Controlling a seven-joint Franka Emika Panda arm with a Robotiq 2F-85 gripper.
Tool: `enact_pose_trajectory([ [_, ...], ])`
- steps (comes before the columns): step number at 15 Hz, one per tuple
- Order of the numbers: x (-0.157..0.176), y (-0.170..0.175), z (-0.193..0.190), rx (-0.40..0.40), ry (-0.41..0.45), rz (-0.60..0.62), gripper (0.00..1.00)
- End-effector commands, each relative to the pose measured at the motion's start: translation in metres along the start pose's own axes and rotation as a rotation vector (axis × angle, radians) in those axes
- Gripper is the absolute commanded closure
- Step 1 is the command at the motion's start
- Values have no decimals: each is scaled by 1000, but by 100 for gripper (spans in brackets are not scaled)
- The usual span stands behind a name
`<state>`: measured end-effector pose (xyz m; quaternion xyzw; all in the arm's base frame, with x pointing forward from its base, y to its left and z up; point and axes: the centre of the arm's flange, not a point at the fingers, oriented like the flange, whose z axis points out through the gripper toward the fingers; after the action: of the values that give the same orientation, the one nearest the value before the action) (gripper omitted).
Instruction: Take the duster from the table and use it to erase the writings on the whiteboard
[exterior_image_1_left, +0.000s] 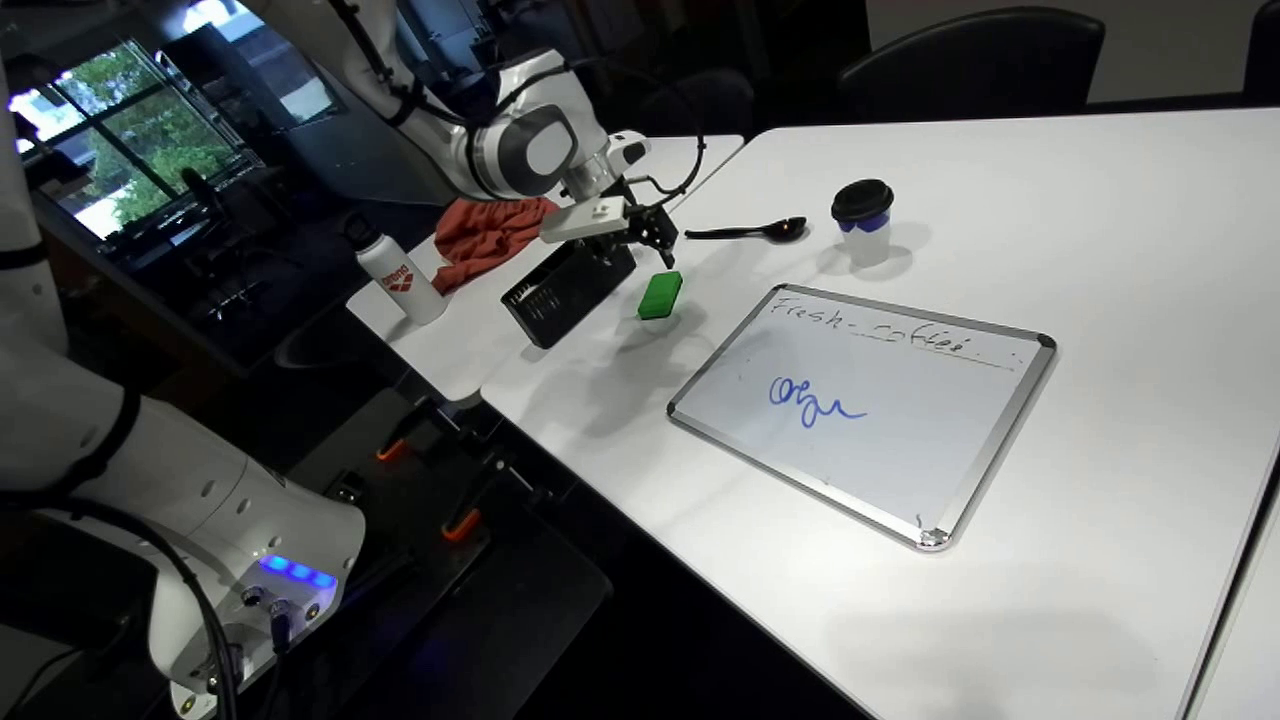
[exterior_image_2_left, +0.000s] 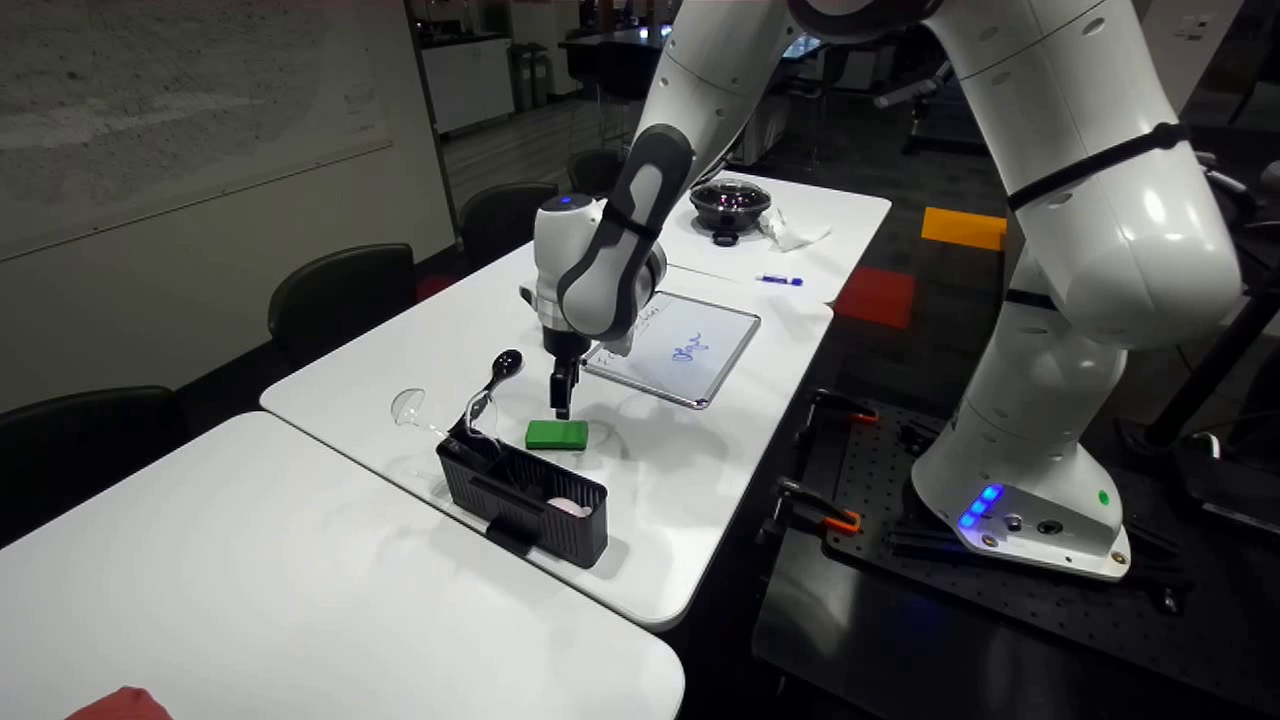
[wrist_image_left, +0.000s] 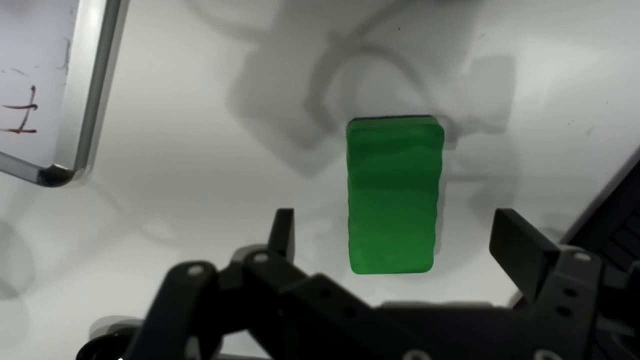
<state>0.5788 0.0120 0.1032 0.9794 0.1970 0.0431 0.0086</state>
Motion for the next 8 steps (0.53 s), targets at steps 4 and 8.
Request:
enact_pose_trajectory([
  [4,16,0,22,-11,-26,-46,0],
  [8,22,-2,32,-11,-32,-74,0],
])
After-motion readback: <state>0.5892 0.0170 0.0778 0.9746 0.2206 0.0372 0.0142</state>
